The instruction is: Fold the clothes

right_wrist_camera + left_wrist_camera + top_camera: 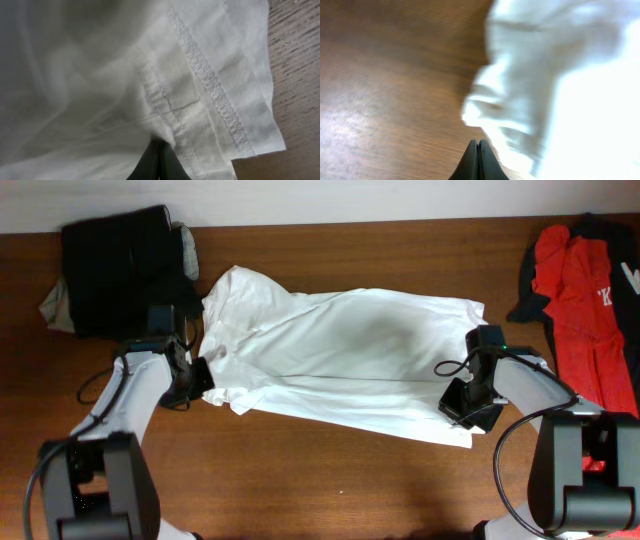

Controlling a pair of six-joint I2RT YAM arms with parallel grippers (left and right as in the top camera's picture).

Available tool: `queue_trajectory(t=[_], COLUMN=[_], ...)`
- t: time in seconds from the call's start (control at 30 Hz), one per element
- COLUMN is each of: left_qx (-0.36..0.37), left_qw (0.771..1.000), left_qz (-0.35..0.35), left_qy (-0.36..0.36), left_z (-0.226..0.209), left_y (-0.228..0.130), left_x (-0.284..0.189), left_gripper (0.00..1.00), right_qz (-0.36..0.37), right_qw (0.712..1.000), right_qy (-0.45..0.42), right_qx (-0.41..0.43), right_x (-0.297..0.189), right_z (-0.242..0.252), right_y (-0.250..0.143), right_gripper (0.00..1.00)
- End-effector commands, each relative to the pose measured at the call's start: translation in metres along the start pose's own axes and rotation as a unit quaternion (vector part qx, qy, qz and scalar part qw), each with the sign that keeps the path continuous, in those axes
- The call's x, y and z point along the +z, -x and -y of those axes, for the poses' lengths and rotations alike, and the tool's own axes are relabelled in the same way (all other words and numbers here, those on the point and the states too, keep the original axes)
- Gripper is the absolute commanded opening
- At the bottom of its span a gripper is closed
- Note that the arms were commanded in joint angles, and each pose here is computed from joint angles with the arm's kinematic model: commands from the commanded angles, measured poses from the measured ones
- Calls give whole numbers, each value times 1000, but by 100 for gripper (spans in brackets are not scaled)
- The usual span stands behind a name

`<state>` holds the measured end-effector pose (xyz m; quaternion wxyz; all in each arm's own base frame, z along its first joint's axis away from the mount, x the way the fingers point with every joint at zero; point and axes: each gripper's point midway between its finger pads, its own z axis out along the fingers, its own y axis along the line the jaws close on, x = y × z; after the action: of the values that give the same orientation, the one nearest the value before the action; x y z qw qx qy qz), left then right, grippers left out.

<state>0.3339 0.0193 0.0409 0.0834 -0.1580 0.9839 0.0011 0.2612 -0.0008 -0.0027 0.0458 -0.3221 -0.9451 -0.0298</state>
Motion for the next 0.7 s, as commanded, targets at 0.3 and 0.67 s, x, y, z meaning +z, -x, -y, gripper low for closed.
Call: queue_trajectory(t=[0.3, 0.67], left_qx=[97, 36], left_qw=[990, 999], left_qz=[-23, -40], left_qy=[-99, 4], left_z=[40, 5], left_y=[1, 1], left_x=[28, 61], left_gripper=[1, 1], right_qz=[14, -4], right_qw=[1000, 1000], right_qy=[-9, -16], right_qx=[-5, -4], right_x=[1, 1], right_z=[-1, 3], right_y=[8, 0], right_gripper=[4, 4])
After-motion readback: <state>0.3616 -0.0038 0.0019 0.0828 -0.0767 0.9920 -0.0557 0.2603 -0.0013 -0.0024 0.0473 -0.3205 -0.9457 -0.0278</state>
